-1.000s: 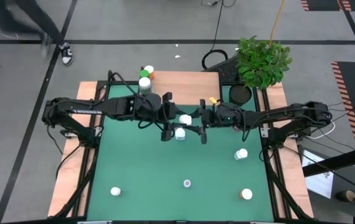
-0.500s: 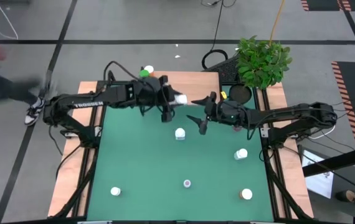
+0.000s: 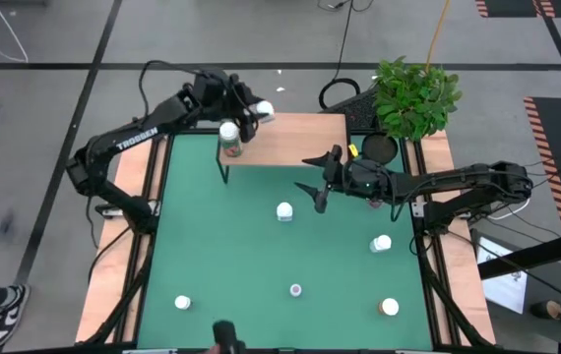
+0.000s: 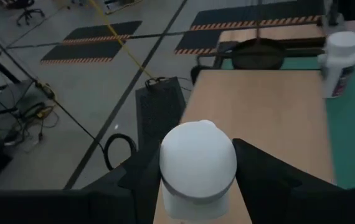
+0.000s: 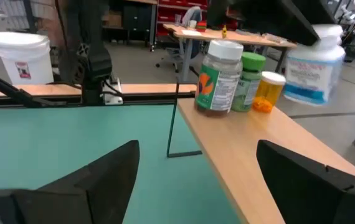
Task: Pick and place medicine bottles onto shelf by color
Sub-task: Put the bottom left blue bottle on the shelf
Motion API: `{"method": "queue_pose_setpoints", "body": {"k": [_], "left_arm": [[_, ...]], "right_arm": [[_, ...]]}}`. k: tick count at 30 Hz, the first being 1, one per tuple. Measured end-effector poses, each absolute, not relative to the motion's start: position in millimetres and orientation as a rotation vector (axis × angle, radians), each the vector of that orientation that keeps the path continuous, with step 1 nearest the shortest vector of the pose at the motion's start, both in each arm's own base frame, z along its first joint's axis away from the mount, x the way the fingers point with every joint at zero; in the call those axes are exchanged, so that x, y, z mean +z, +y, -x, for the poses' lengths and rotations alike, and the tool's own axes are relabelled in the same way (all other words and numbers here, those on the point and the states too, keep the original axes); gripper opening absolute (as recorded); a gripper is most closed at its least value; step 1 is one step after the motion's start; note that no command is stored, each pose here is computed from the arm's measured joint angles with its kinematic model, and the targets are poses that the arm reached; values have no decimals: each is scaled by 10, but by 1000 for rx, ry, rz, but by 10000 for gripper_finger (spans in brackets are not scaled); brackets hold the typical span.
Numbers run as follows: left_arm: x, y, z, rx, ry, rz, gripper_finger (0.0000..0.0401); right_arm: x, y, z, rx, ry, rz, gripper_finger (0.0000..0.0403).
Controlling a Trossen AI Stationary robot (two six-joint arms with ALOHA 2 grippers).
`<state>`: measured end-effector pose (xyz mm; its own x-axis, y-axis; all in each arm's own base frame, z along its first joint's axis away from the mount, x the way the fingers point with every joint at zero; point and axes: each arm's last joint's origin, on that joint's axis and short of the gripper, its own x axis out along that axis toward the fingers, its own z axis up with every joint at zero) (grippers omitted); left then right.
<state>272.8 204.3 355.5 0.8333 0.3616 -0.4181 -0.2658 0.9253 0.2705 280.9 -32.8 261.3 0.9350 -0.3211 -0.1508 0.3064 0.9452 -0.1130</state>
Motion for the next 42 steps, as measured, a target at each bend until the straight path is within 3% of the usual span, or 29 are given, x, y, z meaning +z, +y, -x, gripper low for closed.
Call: {"method": "queue_pose_setpoints", "body": {"k": [13, 24, 38, 42], "left_arm": [[3706, 2418, -2857, 283, 660, -146, 184], [3369, 2779, -2943, 263, 770, -91, 184], [3315, 2797, -2886, 255, 817, -50, 185], [3314, 2795, -2886, 254, 818, -49, 201]], "right_arm": [[2670, -402, -2806, -345, 116, 117, 320], [2637, -420, -2800, -348, 152, 123, 320], [2614, -488, -2786, -360, 177, 117, 320], [2614, -487, -2787, -348, 173, 104, 320]]}}
